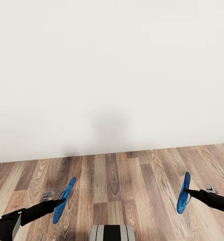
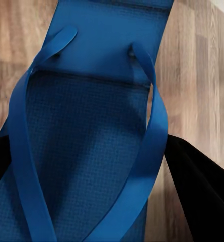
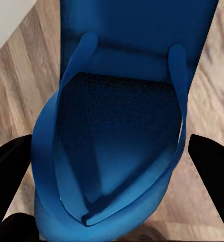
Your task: In the bedroom, move the book from the bed onto either nightstand, and place the two sandals side by side next to the bed.
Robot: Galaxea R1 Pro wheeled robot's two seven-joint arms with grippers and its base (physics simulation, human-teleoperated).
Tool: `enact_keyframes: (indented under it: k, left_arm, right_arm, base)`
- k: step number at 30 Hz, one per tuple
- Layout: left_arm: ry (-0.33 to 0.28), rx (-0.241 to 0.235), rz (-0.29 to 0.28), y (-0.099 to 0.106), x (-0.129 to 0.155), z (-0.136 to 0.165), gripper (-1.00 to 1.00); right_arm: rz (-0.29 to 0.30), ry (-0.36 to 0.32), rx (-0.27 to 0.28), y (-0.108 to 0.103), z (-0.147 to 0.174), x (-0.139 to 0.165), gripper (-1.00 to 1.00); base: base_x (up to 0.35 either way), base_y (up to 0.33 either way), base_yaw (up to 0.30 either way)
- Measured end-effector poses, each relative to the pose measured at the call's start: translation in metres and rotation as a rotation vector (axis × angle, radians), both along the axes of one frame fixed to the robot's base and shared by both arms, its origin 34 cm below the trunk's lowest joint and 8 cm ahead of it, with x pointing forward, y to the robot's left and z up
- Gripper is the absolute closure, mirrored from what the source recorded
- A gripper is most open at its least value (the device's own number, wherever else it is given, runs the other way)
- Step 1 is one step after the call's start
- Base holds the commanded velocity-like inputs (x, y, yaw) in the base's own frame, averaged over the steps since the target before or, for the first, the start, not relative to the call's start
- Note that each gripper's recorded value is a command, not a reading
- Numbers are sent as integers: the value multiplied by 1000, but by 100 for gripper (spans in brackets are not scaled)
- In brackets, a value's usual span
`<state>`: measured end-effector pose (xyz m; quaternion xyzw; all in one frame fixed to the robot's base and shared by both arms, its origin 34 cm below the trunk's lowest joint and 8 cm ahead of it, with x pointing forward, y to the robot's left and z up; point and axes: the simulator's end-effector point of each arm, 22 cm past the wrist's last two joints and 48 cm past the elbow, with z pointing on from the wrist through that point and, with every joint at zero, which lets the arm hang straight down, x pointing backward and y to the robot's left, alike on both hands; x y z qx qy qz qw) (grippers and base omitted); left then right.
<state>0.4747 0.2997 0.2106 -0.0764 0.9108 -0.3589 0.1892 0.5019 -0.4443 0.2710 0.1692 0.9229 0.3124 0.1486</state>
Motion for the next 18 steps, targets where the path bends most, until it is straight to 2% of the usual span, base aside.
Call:
enact_keyframes:
  k: [1, 2, 4, 5, 7, 10, 13, 18]
  left_arm:
    - [-4, -1, 1, 0, 1, 2, 100]
    - [1, -7, 2, -1, -1, 2, 100]
    - [8, -17, 3, -5, -5, 2, 100]
    - [7, -22, 1, -8, -8, 1, 100]
    - [-5, -27, -5, -12, -12, 0, 100]
    - [-22, -34, -13, -19, -18, -1, 100]
    - [-37, -35, -16, -22, -18, 2, 100]
    - [-58, -42, -18, -28, -13, 9, 100]
  right_arm:
    - [1, -12, -9, -2, -1, -2, 100]
    - [-21, 11, -27, -11, -16, -22, 100]
    - [-49, 25, -46, -19, -29, -45, 100]
    - [-52, 11, -73, -26, -36, -57, 100]
    - [-54, -23, -105, -32, -40, -64, 100]
    - [-49, -50, -95, -13, -46, -67, 100]
    - [-15, -47, -83, 7, -52, -72, 100]
    - [32, -22, -88, 16, -55, -84, 100]
  base:
    - [0, 0, 0]
    - [0, 0, 0]
    - [0, 0, 0]
    - [0, 0, 0]
    - [0, 0, 0]
    - [0, 0, 0]
    - [0, 0, 0]
    - [0, 0, 0]
